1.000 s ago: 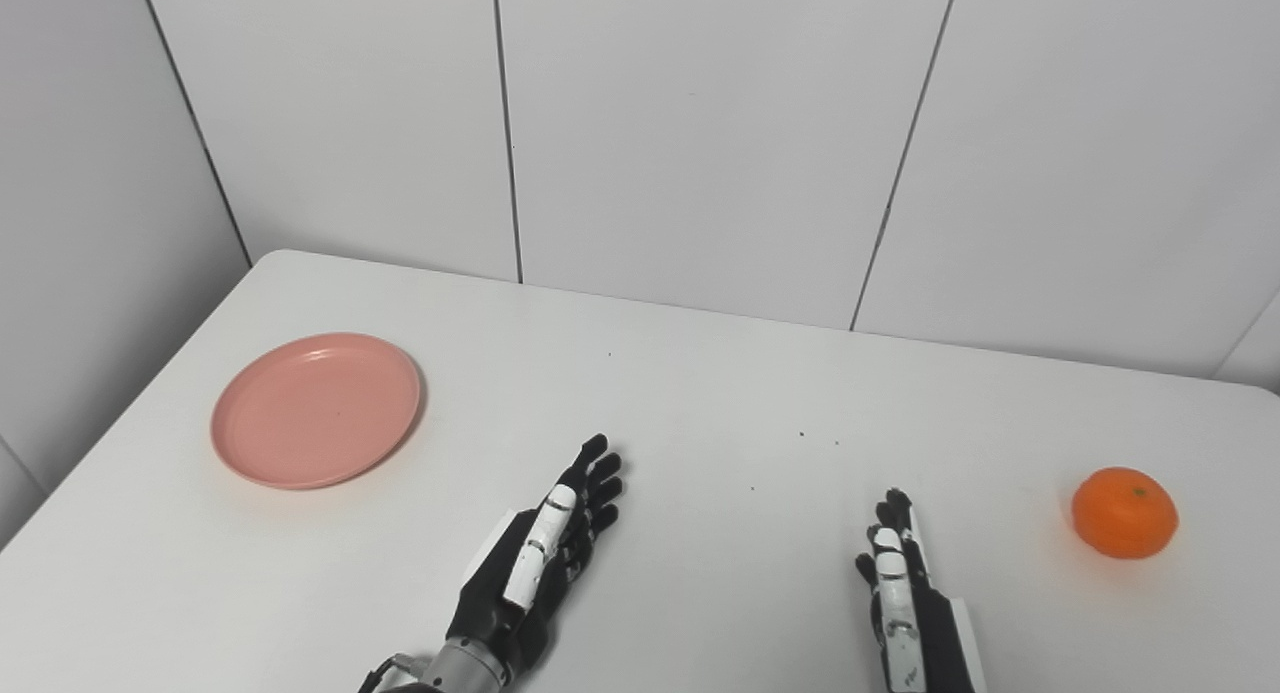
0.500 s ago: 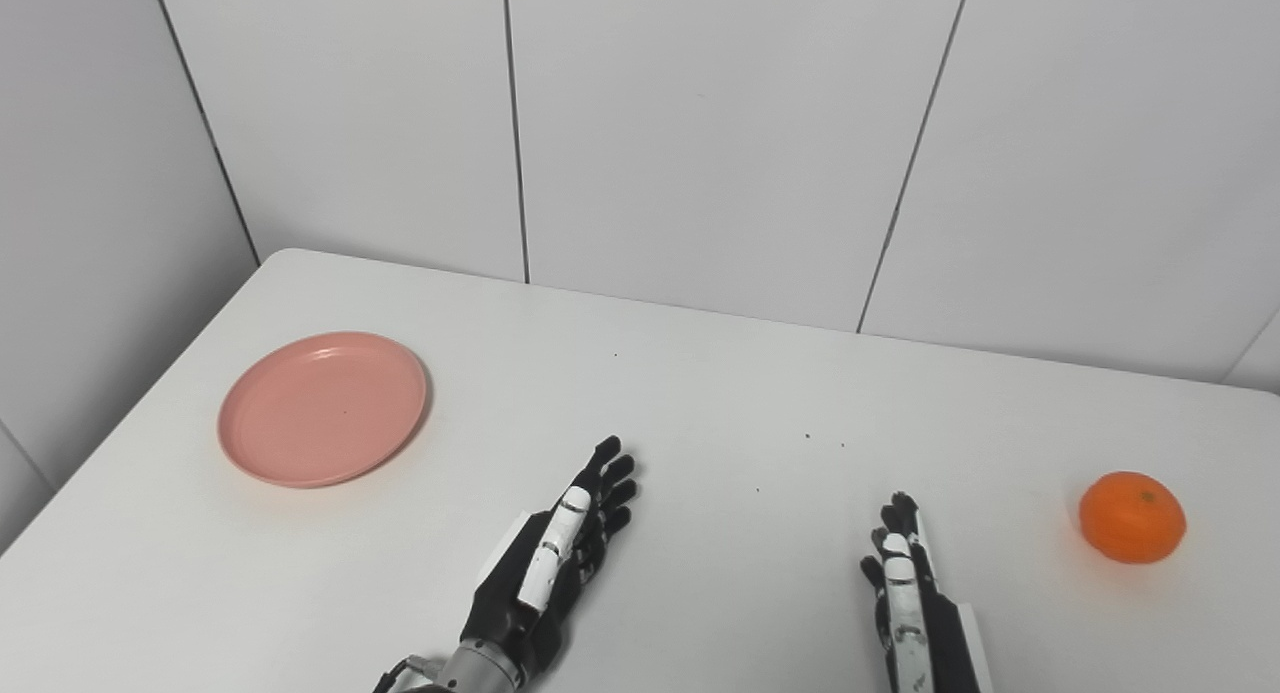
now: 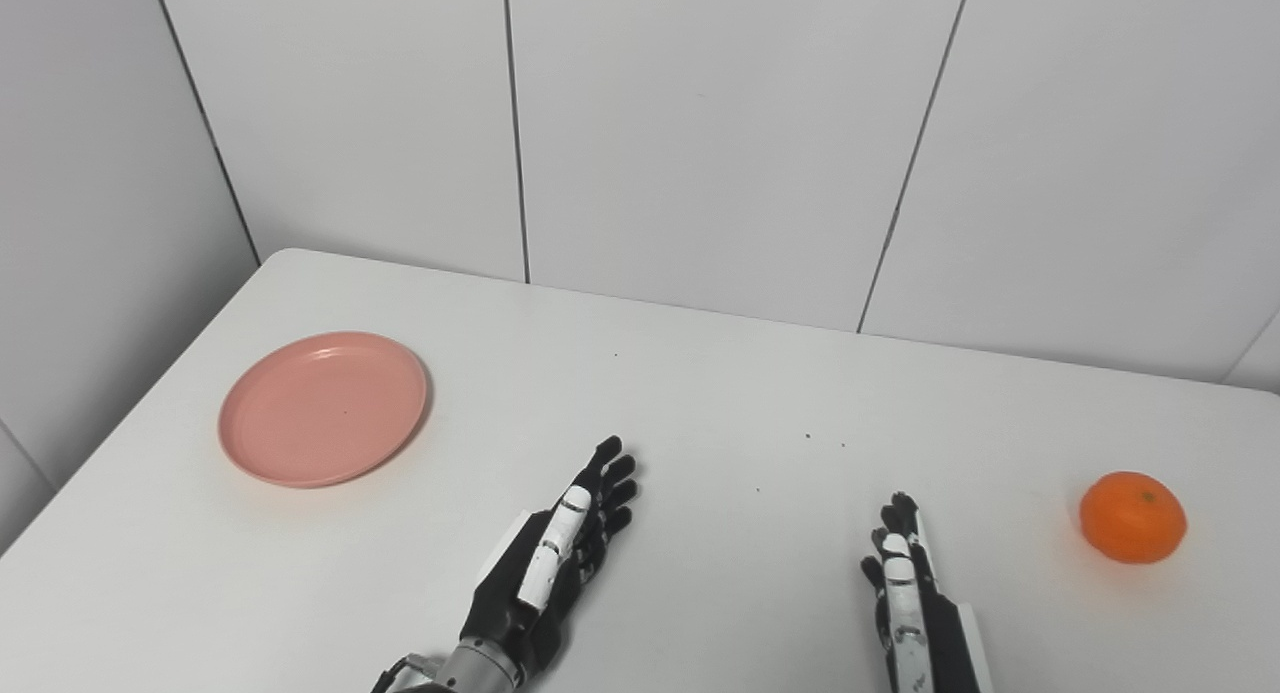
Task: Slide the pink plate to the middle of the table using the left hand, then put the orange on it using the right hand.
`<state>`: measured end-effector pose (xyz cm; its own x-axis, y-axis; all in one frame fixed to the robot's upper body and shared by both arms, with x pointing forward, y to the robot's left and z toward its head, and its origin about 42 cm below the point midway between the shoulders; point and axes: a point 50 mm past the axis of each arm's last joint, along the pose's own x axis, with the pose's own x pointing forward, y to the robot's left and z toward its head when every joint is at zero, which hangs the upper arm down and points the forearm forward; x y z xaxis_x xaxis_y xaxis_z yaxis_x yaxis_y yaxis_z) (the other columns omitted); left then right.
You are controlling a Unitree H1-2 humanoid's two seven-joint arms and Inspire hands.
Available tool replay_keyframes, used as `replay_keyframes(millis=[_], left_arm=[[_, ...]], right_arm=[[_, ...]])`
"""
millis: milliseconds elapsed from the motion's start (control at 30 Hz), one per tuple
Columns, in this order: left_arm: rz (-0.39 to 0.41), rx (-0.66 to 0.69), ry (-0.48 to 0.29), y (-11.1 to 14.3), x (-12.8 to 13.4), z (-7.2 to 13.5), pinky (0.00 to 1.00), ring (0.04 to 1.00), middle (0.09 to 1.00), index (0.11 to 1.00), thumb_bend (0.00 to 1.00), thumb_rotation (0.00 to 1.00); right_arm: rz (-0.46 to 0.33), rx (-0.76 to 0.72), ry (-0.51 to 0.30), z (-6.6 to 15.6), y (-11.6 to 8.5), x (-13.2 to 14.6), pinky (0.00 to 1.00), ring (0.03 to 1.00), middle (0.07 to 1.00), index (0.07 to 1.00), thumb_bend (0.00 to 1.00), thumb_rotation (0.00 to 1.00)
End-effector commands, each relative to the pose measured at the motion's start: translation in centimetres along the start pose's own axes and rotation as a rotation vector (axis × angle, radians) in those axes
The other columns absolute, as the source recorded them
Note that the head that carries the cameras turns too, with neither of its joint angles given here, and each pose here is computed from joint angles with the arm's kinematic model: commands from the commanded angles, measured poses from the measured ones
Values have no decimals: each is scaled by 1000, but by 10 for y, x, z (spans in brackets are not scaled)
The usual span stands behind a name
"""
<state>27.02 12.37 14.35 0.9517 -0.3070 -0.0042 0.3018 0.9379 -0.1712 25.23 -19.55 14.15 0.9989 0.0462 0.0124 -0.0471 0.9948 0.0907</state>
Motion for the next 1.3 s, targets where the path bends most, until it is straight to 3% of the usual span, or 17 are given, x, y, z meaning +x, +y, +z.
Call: replay_keyframes(millis=[0,533,700,1067,1267], left_arm=[[-35,17,-87,-3,7,22,1000,992,1000,1000,413,1000],[-64,65,-169,9,15,69,968,948,972,970,451,1000],[-53,45,-225,16,18,86,918,900,914,903,423,1000],[-55,104,-271,47,30,128,910,919,933,922,425,1000],[-13,116,-294,70,37,149,928,931,946,935,399,1000]], right_arm=[[8,-2,-64,12,0,1,1000,1000,1000,1000,144,1000],[3,4,-66,13,-1,2,1000,1000,1000,1000,127,1000],[6,-2,-70,12,-2,2,1000,1000,1000,1000,124,1000],[10,8,-54,13,-4,3,1000,1000,1000,1000,127,1000],[12,12,-59,13,-4,4,1000,1000,1000,1000,109,1000]])
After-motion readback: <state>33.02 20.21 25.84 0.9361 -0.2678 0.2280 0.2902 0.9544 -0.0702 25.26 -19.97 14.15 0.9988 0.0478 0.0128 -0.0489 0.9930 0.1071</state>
